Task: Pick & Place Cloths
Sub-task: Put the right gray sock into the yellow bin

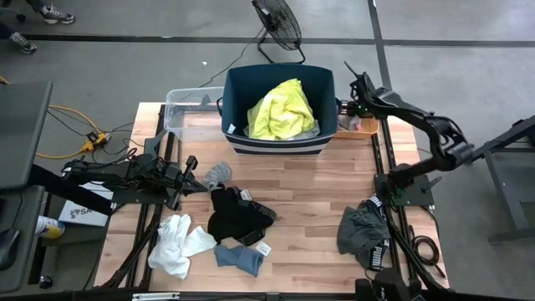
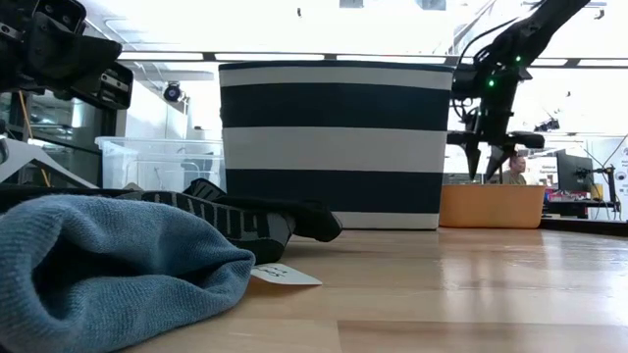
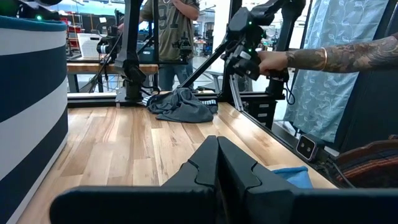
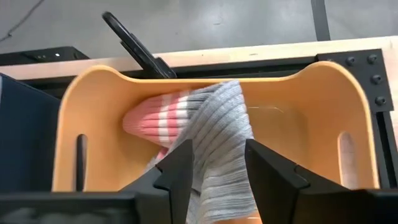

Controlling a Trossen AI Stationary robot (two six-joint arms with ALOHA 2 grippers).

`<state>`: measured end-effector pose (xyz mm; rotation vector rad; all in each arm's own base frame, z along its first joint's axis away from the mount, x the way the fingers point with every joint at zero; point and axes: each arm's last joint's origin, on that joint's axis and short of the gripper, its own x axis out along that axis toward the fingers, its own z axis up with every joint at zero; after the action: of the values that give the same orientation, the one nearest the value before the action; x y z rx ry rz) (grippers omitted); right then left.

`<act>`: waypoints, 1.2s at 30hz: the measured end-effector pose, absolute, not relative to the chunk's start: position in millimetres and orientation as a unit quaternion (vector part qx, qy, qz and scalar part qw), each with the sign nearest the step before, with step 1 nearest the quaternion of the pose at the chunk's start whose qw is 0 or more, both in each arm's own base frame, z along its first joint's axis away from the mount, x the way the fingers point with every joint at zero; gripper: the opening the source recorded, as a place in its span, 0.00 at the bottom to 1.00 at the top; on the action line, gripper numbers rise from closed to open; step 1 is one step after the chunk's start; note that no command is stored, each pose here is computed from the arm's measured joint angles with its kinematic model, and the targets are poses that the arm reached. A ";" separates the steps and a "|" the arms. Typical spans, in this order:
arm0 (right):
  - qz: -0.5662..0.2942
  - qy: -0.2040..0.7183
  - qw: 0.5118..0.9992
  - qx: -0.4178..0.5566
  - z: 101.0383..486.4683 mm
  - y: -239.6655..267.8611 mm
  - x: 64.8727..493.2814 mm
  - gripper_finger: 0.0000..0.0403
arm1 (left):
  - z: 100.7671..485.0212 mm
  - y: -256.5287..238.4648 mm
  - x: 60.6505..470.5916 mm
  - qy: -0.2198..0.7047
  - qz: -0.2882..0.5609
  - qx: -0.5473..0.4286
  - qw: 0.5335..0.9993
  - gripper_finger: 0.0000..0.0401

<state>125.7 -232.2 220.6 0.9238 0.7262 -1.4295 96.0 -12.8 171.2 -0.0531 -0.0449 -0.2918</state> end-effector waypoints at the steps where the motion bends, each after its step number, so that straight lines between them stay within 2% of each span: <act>1: -0.616 0.313 0.604 0.398 221.2 -231.8 126.1 0.31 | 171.3 -12.8 95.9 -0.022 -0.146 -0.026 0.989 0.00; 4: -0.611 0.321 0.609 0.391 220.7 -231.3 127.3 0.23 | 171.3 -12.8 95.9 -0.023 -0.146 -0.026 0.989 0.00; 8: -0.607 0.334 0.612 0.381 217.6 -229.6 127.5 0.05 | 171.3 -12.8 95.9 -0.023 -0.146 -0.026 0.989 0.00; 10: -0.606 0.338 0.612 0.380 216.8 -229.3 127.3 0.02 | 171.2 -12.8 96.0 -0.022 -0.145 -0.026 0.989 0.00; 26: -0.615 0.393 0.562 0.389 182.7 -237.0 136.6 0.00 | 171.2 -12.8 96.0 -0.022 -0.146 -0.026 0.989 0.00; 36: -0.614 0.390 0.570 0.382 193.2 -230.1 135.8 0.00 | 171.3 -12.8 96.0 -0.022 -0.145 -0.026 0.989 0.00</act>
<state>135.8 -230.1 193.2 0.8970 0.9155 -1.4411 96.0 -12.8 171.3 -0.0530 -0.0452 -0.2920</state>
